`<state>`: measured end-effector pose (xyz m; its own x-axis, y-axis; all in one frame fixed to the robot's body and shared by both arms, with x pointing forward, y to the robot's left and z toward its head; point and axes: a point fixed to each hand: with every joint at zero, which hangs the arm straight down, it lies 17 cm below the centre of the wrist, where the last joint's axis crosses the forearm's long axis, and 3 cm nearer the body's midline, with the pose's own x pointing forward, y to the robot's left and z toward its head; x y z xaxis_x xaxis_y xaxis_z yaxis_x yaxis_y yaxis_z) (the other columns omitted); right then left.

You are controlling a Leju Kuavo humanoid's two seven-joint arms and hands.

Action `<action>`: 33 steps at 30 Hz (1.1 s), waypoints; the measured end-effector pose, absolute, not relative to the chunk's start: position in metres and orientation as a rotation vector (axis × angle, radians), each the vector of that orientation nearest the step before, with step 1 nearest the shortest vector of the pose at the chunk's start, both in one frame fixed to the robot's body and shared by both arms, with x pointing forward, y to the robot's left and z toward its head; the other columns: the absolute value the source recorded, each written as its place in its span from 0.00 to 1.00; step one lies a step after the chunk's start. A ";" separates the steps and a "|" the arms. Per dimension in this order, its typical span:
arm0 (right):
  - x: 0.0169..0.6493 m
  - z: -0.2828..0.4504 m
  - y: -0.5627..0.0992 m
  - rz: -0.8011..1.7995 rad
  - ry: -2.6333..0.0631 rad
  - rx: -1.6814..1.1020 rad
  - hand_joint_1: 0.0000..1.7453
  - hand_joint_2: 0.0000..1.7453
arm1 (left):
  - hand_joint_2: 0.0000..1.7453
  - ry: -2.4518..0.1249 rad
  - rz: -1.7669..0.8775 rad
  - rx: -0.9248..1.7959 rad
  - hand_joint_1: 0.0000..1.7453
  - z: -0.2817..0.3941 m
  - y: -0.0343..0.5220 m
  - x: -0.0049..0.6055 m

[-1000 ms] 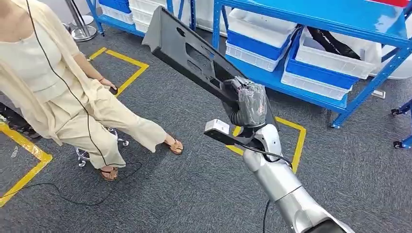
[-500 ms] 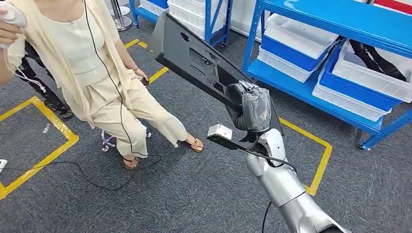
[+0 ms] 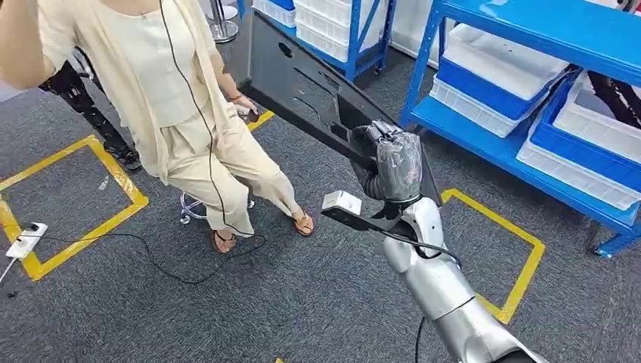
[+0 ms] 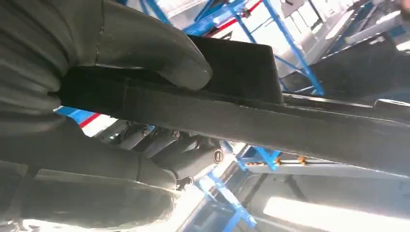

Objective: Take the parts from the cabinet and place them on the table.

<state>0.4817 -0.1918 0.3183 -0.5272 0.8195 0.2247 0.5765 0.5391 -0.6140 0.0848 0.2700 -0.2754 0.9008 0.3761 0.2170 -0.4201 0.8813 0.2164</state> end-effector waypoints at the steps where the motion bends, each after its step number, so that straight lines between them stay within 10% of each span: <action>1: 0.480 0.322 -0.191 0.649 -2.293 -1.134 1.00 1.00 | 1.00 -0.177 0.417 0.263 0.00 -0.275 0.271 0.086; 19: 0.487 0.533 -0.101 0.697 -2.545 -1.381 1.00 1.00 | 1.00 -0.235 0.430 0.260 0.00 -0.273 0.283 0.102; 33: 0.458 0.555 -0.021 0.738 -2.667 -1.326 1.00 1.00 | 1.00 -0.278 0.430 0.247 0.00 -0.270 0.282 0.117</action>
<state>0.4575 -0.0206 0.5546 -0.6245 0.7676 -0.1440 0.7325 0.5117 -0.4490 0.1173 0.2822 -0.2700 0.8726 0.3735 0.3148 -0.4404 0.8803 0.1762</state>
